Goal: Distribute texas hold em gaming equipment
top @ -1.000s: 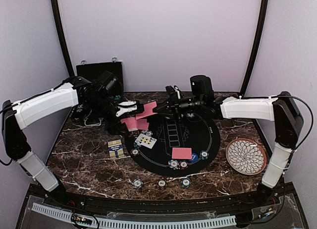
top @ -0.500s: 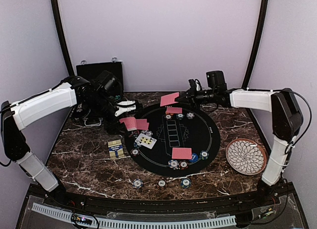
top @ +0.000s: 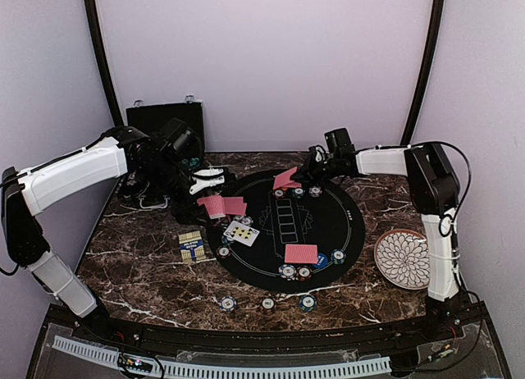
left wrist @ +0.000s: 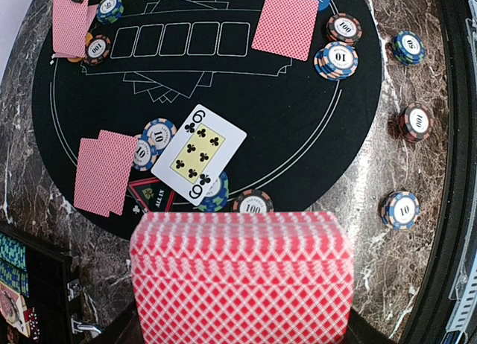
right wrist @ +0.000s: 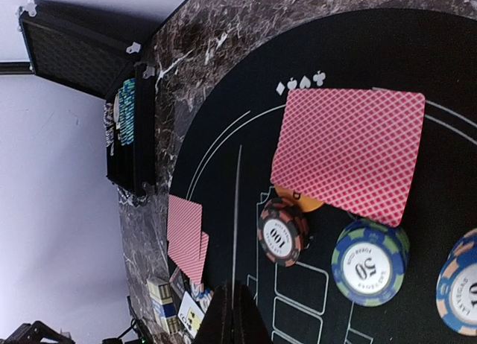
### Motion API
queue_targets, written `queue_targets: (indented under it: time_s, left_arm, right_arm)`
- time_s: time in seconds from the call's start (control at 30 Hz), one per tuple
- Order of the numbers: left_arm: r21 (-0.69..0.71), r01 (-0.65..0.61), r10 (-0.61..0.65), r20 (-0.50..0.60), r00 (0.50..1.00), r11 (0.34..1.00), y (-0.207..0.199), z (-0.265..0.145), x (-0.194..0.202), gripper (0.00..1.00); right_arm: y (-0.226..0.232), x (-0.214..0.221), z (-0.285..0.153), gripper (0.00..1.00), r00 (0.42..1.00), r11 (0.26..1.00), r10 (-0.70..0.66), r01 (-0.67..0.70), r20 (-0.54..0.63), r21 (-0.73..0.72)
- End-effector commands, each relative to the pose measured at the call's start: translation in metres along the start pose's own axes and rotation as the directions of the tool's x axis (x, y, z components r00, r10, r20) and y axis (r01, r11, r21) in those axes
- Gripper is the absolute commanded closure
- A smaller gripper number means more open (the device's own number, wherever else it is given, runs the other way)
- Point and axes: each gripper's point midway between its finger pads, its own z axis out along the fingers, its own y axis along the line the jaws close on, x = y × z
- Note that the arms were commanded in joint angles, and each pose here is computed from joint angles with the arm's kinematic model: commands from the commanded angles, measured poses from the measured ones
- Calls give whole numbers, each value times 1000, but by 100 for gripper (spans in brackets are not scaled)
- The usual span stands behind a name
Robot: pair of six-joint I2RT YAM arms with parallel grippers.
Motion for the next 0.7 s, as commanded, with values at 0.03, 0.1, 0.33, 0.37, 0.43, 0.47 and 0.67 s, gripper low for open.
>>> queue_targets:
  time_s: [0.03, 0.1, 0.33, 0.37, 0.43, 0.47, 0.67]
  left_arm:
    - [-1, -15, 15, 22, 1000, 1000, -7, -14, 1, 100]
    - [-1, -16, 16, 22, 1000, 1000, -8, -14, 1, 100]
    - [2, -14, 14, 23, 1000, 1000, -9, -14, 2, 100]
    - [1, -13, 13, 22, 1000, 1000, -8, -14, 2, 100]
    - [0, -13, 13, 23, 1000, 1000, -8, -15, 2, 100]
    - [0, -12, 12, 22, 1000, 1000, -8, -14, 2, 100]
    - [0, -12, 12, 6, 1000, 1000, -8, -13, 5, 100]
  right_arm:
    - [-8, -31, 6, 100, 997, 1000, -18, 16, 73, 18]
    - [-15, -37, 8, 100, 996, 1000, -9, 6, 85, 27]
    - [-24, -46, 7, 68, 996, 997, -7, 0, 89, 76]
    - [-21, -47, 3, 62, 995, 996, -17, 9, 95, 83]
    - [-17, -43, -8, 51, 994, 994, -35, 23, 107, 105]
    - [-12, -40, -14, 47, 992, 993, -48, 36, 113, 110]
    - [19, 11, -41, 36, 990, 989, -120, 113, 69, 96]
